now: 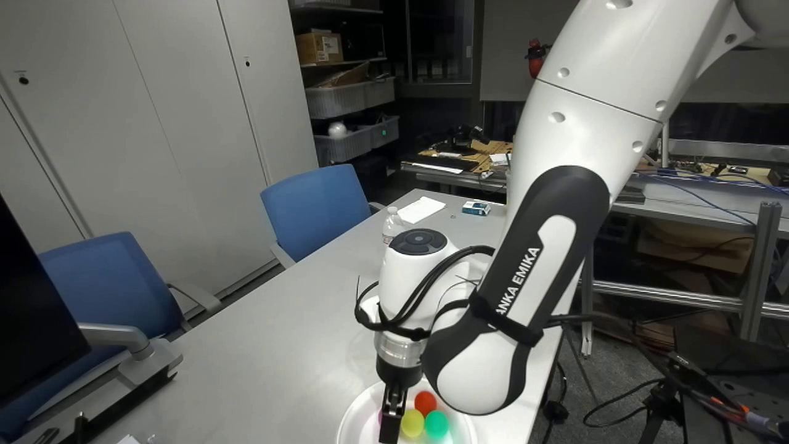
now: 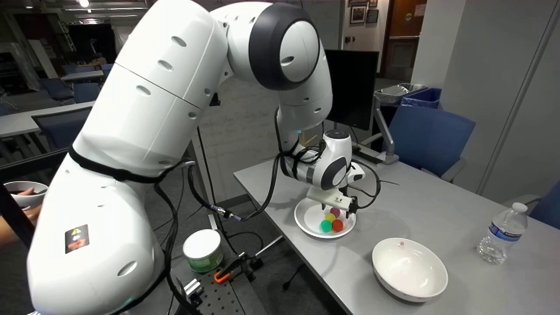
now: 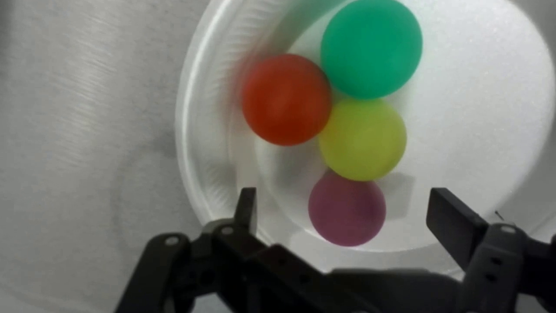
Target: Put the purple ball in the white bowl
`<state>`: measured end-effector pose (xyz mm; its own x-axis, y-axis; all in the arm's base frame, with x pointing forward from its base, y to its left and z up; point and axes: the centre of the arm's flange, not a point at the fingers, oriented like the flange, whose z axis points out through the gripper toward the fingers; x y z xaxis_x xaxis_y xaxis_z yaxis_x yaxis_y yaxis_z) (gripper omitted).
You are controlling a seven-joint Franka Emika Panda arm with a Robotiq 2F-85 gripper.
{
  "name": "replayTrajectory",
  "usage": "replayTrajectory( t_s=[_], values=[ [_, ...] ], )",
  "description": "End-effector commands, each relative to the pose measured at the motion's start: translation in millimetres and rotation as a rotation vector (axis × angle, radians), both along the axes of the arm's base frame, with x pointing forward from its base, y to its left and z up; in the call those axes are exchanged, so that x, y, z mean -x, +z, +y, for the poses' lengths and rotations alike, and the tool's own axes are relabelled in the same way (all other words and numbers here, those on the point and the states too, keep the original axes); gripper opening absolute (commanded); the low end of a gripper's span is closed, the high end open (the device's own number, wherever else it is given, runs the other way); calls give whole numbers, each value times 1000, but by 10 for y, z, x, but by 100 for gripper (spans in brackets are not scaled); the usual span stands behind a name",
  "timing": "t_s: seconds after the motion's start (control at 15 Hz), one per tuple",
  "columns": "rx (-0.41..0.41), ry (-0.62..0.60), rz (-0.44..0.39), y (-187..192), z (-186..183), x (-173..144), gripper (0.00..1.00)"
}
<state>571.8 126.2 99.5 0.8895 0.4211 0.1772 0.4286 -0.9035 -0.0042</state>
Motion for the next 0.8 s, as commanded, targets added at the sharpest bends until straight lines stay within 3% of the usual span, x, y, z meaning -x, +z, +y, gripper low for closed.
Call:
replayTrajectory(
  t_s=[0.0, 0.07, 0.47, 0.73],
  values=[
    [-11, 16, -22, -94, 53, -118, 81],
    [-10, 15, -22, -100, 48, -121, 65],
    [-5, 4, -25, -56, 47, -144, 20],
    [-5, 8, -28, 158, 42, -144, 17]
  ],
)
